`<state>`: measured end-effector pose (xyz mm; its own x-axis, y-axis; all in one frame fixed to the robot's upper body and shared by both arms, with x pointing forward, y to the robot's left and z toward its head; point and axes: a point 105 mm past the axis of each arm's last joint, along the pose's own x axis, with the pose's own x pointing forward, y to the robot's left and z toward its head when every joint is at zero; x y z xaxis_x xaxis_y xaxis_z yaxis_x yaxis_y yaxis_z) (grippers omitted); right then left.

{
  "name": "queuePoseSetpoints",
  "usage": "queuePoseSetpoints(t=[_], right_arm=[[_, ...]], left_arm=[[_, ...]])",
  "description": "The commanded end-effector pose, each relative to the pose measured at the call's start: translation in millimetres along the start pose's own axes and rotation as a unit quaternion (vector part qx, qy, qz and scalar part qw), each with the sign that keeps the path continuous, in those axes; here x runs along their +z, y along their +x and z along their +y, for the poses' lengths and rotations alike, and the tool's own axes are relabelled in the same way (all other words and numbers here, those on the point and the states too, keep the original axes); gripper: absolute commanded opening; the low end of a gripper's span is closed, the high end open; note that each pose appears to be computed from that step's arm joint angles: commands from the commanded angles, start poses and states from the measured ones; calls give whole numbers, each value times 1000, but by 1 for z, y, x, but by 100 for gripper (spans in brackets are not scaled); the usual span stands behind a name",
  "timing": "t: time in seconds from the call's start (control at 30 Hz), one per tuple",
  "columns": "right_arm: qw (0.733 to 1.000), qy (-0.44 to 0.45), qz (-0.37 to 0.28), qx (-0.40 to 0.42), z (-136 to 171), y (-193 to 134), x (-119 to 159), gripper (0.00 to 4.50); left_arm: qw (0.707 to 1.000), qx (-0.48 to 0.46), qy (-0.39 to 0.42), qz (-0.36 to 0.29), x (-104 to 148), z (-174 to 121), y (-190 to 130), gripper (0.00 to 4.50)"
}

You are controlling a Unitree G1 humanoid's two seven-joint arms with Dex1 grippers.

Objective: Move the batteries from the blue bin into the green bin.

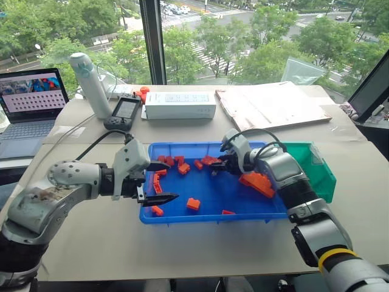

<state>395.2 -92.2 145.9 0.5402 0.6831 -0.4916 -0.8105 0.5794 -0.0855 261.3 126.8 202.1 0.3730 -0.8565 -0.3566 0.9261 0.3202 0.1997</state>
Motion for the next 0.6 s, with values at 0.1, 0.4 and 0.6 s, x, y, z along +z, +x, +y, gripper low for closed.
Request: queuePoseSetpoints(t=[0.1, 0.4, 0.6], right_arm=[[999, -39, -5, 4, -7, -55, 15, 141], [997, -23, 60, -39, -27, -100, -11, 141], [997, -44, 49, -44, -24, -99, -3, 367]], left_arm=[[1000, -6, 15, -26, 14, 2, 2, 450], [999, -30, 16, -26, 11, 3, 11, 450], [999, -34, 22, -28, 12, 4, 12, 450]])
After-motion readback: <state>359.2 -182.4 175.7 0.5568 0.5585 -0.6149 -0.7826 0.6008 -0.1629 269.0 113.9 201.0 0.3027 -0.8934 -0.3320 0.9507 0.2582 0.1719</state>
